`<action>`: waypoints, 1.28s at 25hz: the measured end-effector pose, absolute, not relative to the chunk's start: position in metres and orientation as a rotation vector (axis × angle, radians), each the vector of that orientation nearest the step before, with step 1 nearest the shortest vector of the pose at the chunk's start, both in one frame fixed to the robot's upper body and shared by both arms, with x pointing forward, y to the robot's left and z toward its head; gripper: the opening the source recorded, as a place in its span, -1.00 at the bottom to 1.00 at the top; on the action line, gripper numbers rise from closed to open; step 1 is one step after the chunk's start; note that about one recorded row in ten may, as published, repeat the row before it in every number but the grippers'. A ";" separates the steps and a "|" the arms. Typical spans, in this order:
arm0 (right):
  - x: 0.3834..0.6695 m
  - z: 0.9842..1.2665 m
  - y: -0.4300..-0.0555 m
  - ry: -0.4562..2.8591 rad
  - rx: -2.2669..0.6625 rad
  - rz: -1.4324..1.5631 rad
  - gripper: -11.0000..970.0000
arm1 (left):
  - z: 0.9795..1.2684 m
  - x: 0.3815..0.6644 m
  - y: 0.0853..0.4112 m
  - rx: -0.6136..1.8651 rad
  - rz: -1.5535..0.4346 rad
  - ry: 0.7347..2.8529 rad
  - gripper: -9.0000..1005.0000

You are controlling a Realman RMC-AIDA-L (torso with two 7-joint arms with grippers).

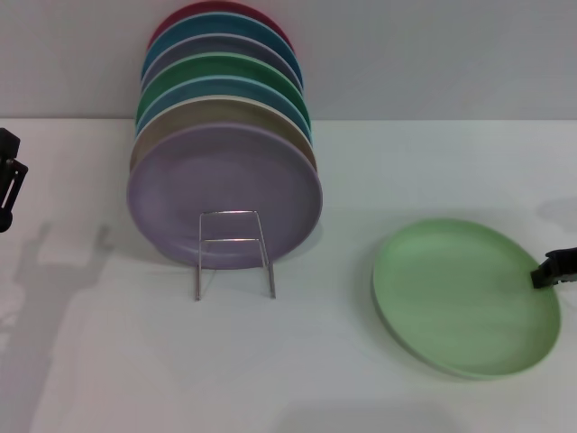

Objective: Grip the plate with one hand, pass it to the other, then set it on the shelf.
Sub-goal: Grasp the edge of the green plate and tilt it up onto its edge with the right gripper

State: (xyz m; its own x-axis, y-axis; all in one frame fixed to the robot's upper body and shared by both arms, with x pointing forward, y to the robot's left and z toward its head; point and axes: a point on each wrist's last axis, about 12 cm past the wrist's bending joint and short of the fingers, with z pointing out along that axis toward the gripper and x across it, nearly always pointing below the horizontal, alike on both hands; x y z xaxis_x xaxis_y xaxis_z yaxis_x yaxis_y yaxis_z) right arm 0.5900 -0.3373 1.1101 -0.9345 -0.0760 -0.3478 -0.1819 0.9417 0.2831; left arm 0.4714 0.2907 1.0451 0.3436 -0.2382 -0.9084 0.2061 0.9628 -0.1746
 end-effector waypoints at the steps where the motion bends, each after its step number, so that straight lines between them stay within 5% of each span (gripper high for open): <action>1: 0.590 1.110 -0.337 2.761 -0.189 0.447 -0.93 | 1.045 0.471 0.291 -0.031 -0.289 1.185 0.70; 32: 0.580 1.170 -0.348 2.290 -0.314 0.199 -0.94 | 1.046 0.476 0.287 -0.015 -0.296 1.191 0.70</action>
State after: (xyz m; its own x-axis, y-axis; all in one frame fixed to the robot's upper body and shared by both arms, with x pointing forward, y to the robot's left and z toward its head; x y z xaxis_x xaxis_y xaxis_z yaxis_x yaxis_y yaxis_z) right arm 0.5798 -0.3481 1.1703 -0.6499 -0.1619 -0.7426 -0.2878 0.9567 0.0433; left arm 0.4762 0.2871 1.0458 0.3371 -0.2350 -0.9117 0.2197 0.9613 -0.1665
